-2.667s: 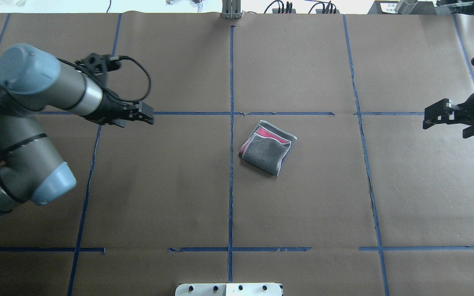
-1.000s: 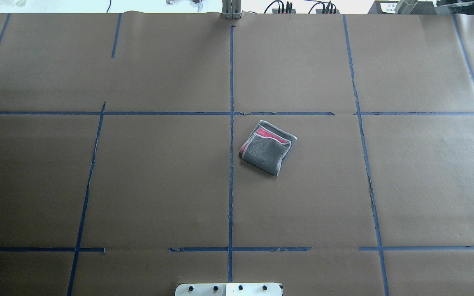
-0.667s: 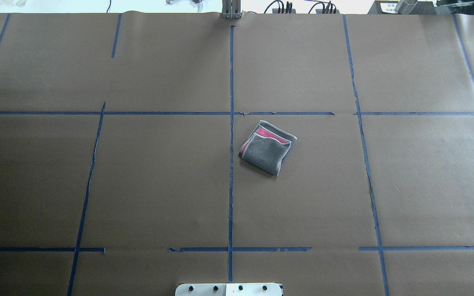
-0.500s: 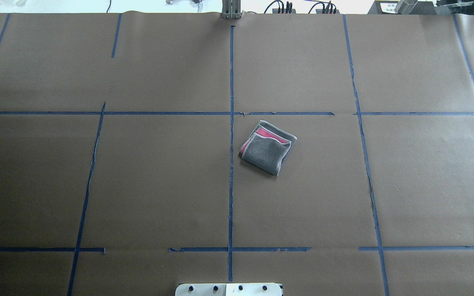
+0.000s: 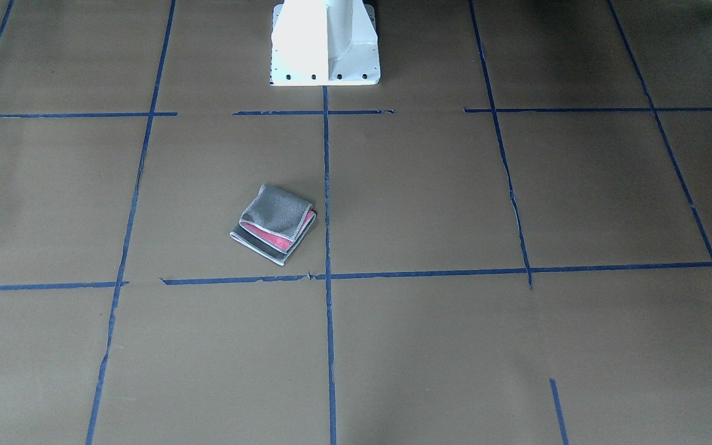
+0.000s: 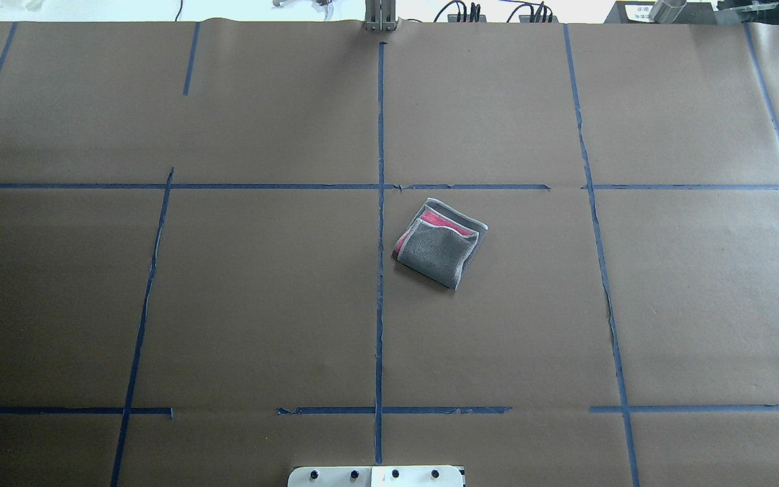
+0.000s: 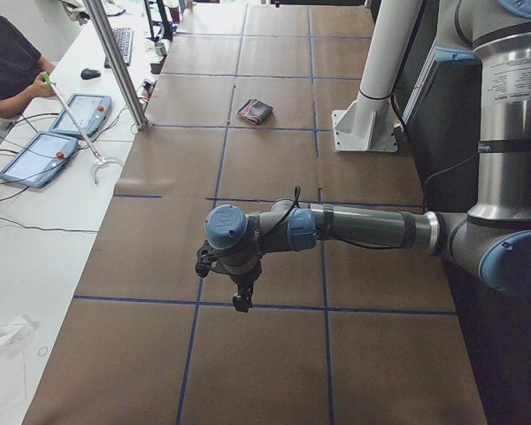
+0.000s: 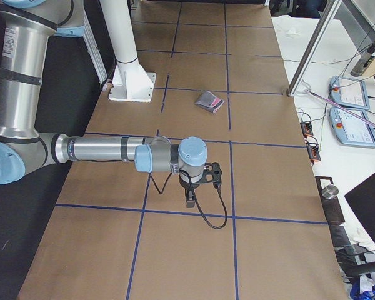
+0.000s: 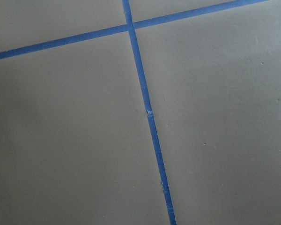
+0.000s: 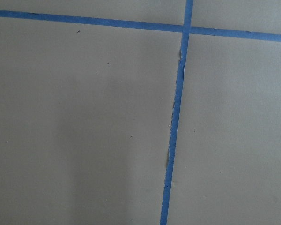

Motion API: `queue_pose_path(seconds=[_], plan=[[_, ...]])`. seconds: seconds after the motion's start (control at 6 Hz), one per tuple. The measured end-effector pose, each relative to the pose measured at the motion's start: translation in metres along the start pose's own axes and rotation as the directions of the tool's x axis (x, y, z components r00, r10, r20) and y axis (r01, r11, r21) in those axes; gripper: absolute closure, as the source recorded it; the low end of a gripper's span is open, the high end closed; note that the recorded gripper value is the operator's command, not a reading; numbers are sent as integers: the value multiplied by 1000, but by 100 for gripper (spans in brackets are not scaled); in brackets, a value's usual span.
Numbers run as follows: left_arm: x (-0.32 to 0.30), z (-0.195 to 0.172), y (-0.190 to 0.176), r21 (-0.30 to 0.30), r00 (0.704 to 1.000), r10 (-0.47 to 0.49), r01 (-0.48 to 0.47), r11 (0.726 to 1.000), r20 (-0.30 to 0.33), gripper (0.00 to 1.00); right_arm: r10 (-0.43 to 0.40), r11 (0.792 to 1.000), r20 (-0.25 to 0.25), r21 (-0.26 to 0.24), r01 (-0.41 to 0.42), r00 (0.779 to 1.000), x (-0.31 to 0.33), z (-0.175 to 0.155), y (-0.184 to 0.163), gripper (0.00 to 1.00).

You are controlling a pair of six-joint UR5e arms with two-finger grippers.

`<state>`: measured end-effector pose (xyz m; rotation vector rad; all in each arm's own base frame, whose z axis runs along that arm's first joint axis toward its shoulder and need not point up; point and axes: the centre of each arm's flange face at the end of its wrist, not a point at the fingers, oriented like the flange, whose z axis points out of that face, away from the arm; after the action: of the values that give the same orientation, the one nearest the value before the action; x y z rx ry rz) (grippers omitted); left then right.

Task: Fold towel twice with both arms

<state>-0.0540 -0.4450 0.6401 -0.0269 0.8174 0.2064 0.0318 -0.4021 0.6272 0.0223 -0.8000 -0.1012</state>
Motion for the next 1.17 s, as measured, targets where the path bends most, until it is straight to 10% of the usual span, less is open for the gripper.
queue_pose_path(seconds=[1.17], plan=[[9, -11, -8, 21, 1000, 12, -12, 1000, 13, 0, 6, 1000, -8, -10, -6, 1000, 4, 3, 9, 0]])
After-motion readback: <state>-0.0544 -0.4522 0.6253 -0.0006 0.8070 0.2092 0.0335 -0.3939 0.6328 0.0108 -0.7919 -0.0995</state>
